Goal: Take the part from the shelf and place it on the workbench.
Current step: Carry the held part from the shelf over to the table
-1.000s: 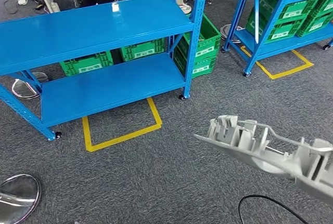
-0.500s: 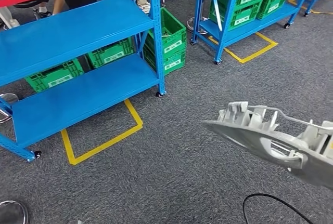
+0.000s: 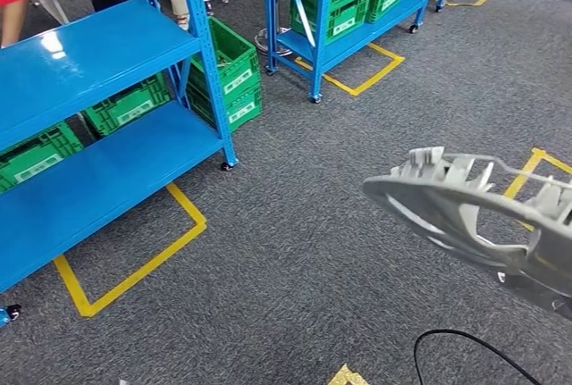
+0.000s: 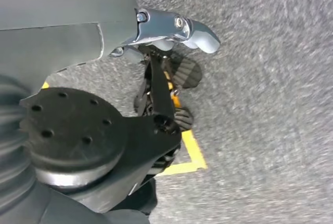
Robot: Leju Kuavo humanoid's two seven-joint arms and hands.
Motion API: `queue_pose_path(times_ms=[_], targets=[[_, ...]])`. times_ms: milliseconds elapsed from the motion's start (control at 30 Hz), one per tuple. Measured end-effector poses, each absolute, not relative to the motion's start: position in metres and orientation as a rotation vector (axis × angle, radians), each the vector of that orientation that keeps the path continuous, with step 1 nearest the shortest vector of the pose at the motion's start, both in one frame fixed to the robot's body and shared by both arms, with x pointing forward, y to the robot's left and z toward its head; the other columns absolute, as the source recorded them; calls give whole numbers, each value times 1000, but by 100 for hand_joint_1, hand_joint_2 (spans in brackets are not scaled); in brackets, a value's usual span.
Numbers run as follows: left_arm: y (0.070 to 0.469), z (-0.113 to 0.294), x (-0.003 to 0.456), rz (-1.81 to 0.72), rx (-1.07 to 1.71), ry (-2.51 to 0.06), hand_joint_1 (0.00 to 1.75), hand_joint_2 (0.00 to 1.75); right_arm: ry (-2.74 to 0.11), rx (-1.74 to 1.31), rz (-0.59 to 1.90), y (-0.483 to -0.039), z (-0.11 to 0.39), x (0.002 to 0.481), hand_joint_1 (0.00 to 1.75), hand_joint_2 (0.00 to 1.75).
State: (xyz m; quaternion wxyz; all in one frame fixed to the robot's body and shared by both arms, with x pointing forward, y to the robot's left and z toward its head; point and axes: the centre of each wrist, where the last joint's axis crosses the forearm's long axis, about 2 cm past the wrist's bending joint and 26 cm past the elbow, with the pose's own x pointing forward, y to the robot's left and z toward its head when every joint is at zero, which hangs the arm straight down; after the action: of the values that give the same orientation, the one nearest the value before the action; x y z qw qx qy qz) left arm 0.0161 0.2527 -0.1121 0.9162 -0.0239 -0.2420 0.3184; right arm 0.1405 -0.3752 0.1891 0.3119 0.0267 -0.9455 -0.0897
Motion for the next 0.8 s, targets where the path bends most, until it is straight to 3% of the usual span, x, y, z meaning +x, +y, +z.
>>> queue_pose_path(times_ms=[800], targets=[[248,-112,13,638,-55,-446,0,175,-2494,93,-241,-375,187,136,175,175]])
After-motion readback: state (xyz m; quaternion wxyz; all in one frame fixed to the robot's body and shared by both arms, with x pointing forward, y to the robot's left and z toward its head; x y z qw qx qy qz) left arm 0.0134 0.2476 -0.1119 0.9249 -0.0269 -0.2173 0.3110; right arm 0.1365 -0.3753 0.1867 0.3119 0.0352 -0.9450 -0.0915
